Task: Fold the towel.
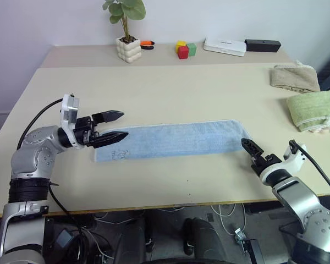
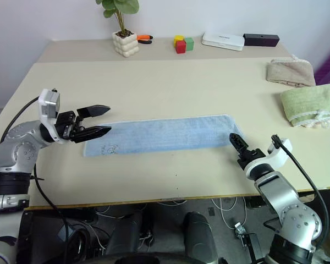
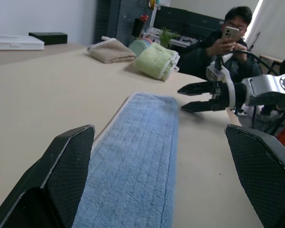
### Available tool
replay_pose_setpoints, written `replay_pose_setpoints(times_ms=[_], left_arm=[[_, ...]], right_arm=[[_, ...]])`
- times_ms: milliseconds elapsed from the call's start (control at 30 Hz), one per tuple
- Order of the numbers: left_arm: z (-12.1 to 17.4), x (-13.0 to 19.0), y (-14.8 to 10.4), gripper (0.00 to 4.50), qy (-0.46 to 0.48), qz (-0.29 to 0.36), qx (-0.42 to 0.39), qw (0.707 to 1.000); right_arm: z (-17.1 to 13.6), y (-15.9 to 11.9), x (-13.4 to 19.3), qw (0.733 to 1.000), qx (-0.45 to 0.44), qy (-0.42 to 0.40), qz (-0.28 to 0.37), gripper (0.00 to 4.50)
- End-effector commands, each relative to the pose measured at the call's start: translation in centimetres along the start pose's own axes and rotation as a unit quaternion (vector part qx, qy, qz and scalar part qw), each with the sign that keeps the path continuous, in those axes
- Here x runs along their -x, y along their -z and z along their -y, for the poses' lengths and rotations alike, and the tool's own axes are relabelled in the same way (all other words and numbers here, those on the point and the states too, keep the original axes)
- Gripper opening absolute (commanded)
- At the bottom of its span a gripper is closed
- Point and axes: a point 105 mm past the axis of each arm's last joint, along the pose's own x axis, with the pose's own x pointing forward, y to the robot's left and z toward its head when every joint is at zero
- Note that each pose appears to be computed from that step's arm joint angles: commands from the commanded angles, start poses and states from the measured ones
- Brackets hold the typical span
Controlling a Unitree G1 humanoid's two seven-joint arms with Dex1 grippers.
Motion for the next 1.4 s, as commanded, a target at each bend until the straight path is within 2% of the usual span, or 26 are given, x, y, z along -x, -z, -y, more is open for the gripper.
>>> replay_pose_setpoints(times_ms=[33,100,133,167,400,633,800,900,1033,1133,1167,1233,1300,1400], left_arm=[[0.6,0.3,-1.2,4.50,-0.004,0.013,-0.020,1.000],[0.8,0.5,-1.2,4.50,-0.009,0.013,-0.020,1.000],[0.9,0.6,-1.2,4.50,-0.012,0.012,-0.021,1.000],[1.0,0.8,-1.1,4.50,-0.015,0.012,-0.022,1.000],[1.4,1.5,-0.9,4.50,-0.035,0.011,-0.021,0.999],[1.2,1.4,-0.8,4.50,-0.040,0.014,-0.022,0.999],[0.8,1.6,-0.7,4.50,-0.039,0.010,-0.024,0.999],[0.5,1.4,-0.7,4.50,-0.036,0.011,-0.025,0.999],[0.2,1.1,-0.8,4.50,-0.033,0.012,-0.027,0.999],[0.1,1.1,-0.9,4.50,-0.031,0.011,-0.030,0.999],[0.1,1.1,-0.9,4.50,-0.031,0.010,-0.032,0.999],[0.1,1.1,-1.0,4.50,-0.031,0.010,-0.033,0.999],[0.2,1.1,-1.0,4.50,-0.031,0.010,-0.035,0.999],[0.4,1.0,-1.1,4.50,-0.031,0.011,-0.038,0.999]], right_arm=[[0.5,0.2,-1.2,1.000,-0.007,0.003,-0.007,4.49],[0.2,0.5,-2.0,1.000,-0.013,-0.004,-0.012,4.49],[0.1,0.6,-2.3,1.000,-0.014,-0.005,-0.014,3.94],[0.1,0.7,-2.6,1.000,-0.013,-0.003,-0.016,3.66],[-0.1,0.1,-3.8,1.000,-0.014,0.006,-0.013,0.03],[0.0,-2.2,-3.2,0.999,0.028,0.022,0.011,0.03],[0.7,-5.4,-1.2,0.995,0.093,0.026,0.029,0.03],[-0.5,-6.0,-0.8,0.987,0.158,0.017,0.029,0.03],[-2.9,-6.2,-1.0,0.981,0.187,-0.014,0.040,0.03],[-6.6,-3.8,-1.0,0.919,0.387,-0.075,0.003,0.03],[-7.4,-3.0,-0.9,0.901,0.424,-0.096,-0.007,0.03],[-8.7,-1.9,-0.7,0.867,0.480,-0.129,-0.021,0.03],[-9.4,-1.3,-0.8,0.845,0.513,-0.149,-0.026,0.03],[-12.0,1.4,-0.5,0.791,0.568,-0.221,-0.050,0.03]])
